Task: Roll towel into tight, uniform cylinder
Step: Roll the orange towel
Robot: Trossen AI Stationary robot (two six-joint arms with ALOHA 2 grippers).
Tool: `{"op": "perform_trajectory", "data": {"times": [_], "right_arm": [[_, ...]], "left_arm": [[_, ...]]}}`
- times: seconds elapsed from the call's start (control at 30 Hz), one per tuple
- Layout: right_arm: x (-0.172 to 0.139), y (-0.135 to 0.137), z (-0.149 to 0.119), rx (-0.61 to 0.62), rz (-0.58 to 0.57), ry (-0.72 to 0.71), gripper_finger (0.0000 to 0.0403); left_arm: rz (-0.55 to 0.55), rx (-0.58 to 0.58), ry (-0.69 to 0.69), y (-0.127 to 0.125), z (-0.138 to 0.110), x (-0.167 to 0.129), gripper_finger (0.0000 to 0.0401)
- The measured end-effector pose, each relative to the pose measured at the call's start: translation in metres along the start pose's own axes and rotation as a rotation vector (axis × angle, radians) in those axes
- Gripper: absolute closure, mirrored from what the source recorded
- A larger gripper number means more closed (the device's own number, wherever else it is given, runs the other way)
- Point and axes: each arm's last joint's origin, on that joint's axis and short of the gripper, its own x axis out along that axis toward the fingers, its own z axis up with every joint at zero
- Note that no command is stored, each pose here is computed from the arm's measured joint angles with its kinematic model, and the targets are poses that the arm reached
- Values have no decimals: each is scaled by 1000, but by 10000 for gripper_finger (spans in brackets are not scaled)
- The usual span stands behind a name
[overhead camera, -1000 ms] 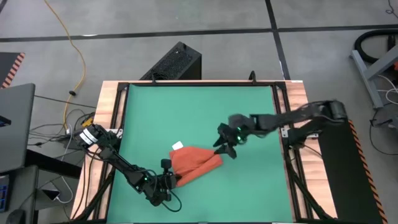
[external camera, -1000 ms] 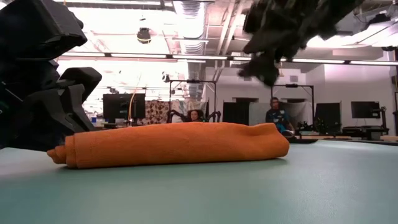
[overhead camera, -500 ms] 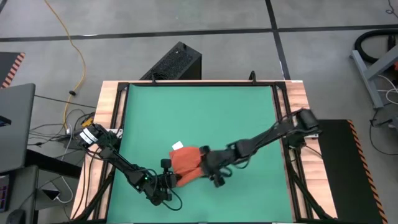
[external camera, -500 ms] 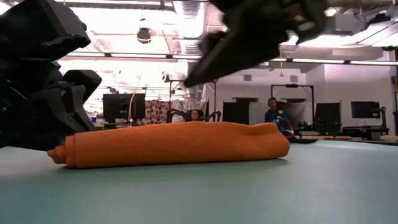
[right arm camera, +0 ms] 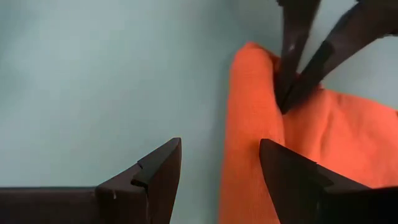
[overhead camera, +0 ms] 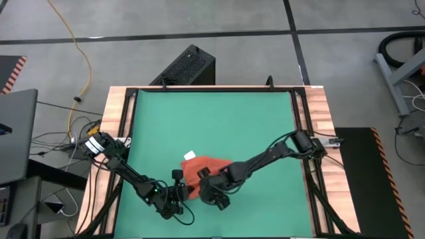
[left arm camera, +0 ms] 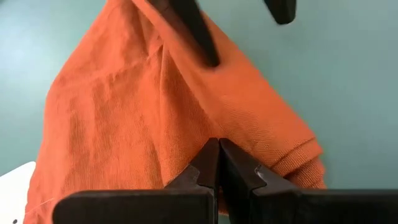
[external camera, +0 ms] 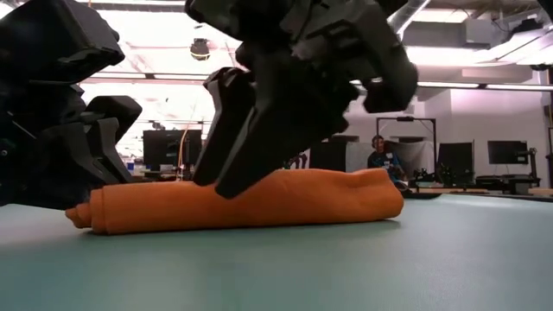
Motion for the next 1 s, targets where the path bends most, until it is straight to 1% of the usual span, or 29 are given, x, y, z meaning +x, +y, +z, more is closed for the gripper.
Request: {"op": "perform_trajectory", "data": {"times": [0.17, 0.3, 0.53, 0.83, 1.0], "right_arm": [[-2, -5, 4, 6, -28, -8, 163], [-8, -7, 12, -24, -65, -31, 163], [-3, -4, 9, -14, -35, -13, 163], [-3, -6, 8, 22, -58, -18, 163], [1, -7, 0, 54, -61, 12, 163]], "left_arm": [[-1, 4, -3, 0, 0, 0, 401], [-2, 2, -5, 0, 1, 0, 401], [-3, -4, -8, 0, 1, 0, 401], [-4, -5, -11, -1, 2, 0, 401], [-4, -6, -12, -1, 2, 0, 401]]}}
